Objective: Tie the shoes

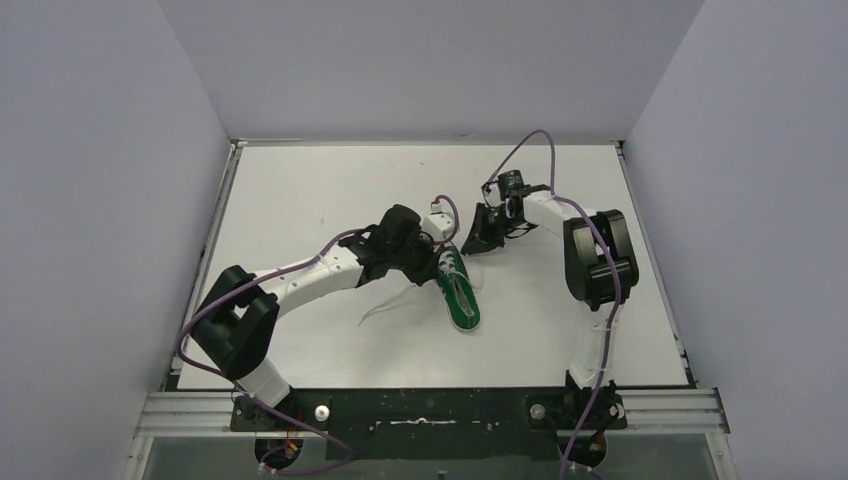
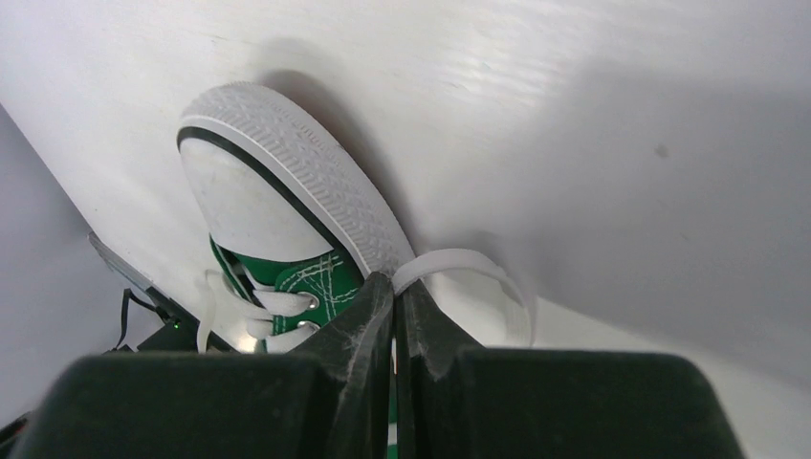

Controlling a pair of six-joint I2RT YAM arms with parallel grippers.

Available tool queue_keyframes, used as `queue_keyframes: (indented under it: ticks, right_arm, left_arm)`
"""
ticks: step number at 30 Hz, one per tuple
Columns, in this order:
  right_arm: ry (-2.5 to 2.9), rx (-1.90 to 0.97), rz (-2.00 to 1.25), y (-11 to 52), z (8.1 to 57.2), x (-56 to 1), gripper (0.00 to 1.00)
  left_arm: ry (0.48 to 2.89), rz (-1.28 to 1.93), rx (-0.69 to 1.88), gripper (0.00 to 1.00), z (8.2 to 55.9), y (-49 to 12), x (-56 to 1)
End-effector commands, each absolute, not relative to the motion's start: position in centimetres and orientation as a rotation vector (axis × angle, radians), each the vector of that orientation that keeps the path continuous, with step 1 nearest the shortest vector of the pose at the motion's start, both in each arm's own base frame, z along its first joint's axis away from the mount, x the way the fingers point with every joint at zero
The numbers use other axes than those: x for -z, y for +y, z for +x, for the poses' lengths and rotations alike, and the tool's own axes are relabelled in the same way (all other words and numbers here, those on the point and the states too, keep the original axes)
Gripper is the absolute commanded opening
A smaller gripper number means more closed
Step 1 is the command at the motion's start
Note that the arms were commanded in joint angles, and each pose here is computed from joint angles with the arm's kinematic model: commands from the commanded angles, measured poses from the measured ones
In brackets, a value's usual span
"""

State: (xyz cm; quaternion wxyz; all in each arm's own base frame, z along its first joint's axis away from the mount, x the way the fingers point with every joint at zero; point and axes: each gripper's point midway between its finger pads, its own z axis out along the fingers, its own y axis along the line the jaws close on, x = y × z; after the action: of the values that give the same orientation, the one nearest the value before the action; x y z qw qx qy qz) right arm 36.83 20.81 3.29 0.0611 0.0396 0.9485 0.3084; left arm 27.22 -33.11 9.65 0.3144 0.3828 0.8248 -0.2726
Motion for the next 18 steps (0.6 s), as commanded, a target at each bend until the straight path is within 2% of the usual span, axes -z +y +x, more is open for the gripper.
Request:
queue_keyframes:
  ticks: [1, 9, 18]
  right_arm:
    - [2.790, -0.983, 0.101, 20.9, 38.4, -5.5, 0.00]
    - [2.787, -0.934, 0.085, 16.7, 35.6, -8.2, 0.00]
    - [2.872, -0.950, 0.006, 18.9, 30.2, -5.8, 0.00]
  left_arm:
    - [2.077, 0.985, 0.702, 0.00, 28.4, -33.4, -14.0]
    - [2.054, 0.974, 0.639, 0.00, 29.4, -32.4, -15.8]
    - [2.087, 0.920, 0.701, 0.02, 29.6, -33.2, -16.7]
